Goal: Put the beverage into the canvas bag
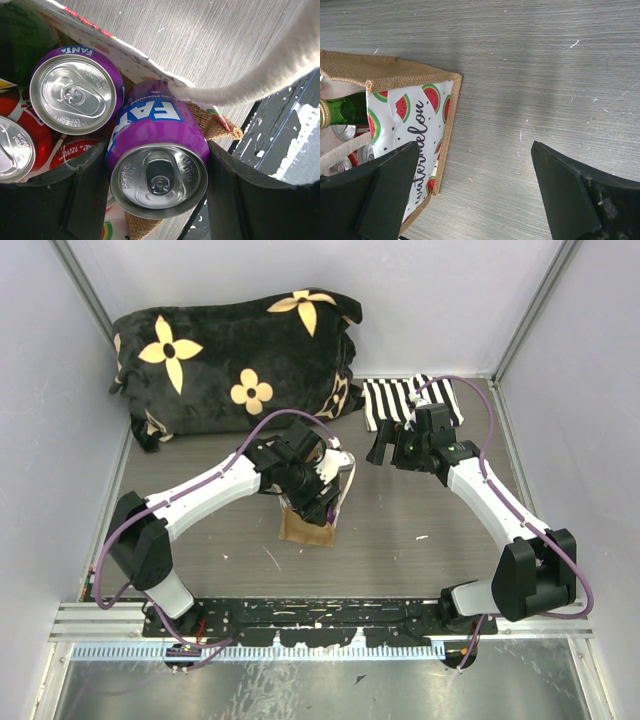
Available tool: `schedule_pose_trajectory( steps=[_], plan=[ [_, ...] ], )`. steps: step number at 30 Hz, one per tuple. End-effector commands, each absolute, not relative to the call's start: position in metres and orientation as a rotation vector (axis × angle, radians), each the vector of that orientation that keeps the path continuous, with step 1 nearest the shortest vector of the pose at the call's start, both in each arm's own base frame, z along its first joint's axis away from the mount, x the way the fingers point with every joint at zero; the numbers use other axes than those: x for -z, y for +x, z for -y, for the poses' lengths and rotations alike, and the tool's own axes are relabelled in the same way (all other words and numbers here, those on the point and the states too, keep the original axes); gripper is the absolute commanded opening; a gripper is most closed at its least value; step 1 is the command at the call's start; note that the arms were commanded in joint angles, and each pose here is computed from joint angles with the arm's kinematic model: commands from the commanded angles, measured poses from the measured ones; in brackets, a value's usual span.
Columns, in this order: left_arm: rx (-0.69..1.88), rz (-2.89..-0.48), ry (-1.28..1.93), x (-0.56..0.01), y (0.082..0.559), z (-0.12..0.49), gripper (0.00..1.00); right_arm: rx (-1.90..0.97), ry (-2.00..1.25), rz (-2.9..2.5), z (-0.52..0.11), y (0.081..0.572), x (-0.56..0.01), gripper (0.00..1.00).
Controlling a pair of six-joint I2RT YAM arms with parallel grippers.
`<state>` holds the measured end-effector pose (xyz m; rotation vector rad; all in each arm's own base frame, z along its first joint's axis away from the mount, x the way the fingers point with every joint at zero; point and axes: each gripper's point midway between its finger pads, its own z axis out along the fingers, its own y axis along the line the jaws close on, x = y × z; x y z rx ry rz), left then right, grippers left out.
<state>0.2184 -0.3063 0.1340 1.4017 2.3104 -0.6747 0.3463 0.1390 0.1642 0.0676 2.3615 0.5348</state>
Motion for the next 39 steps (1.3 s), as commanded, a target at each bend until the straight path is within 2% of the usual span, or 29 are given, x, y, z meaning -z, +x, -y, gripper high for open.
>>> schedule_pose_trajectory(
  steps=[1, 9, 21, 39],
  plan=[
    [0.524, -2.419, 1.453, -0.09, 0.214, 0.286, 0.0, -0.549, 0.053, -2.308, -0.14, 0.352, -0.18, 1.0],
    [0.446, -2.432, 1.468, -0.084, 0.218, 0.276, 0.0, -0.548, 0.052, -2.308, -0.141, 0.354, -0.18, 1.0],
    [0.684, -2.331, 1.41, -0.166, 0.207, 0.295, 0.0, -0.56, 0.054, -2.314, -0.143, 0.355, -0.178, 1.0],
    [0.92, -2.359, 1.317, -0.204, 0.192, 0.308, 0.0, -0.571, 0.048, -2.317, -0.144, 0.356, -0.179, 1.0]
  ],
)
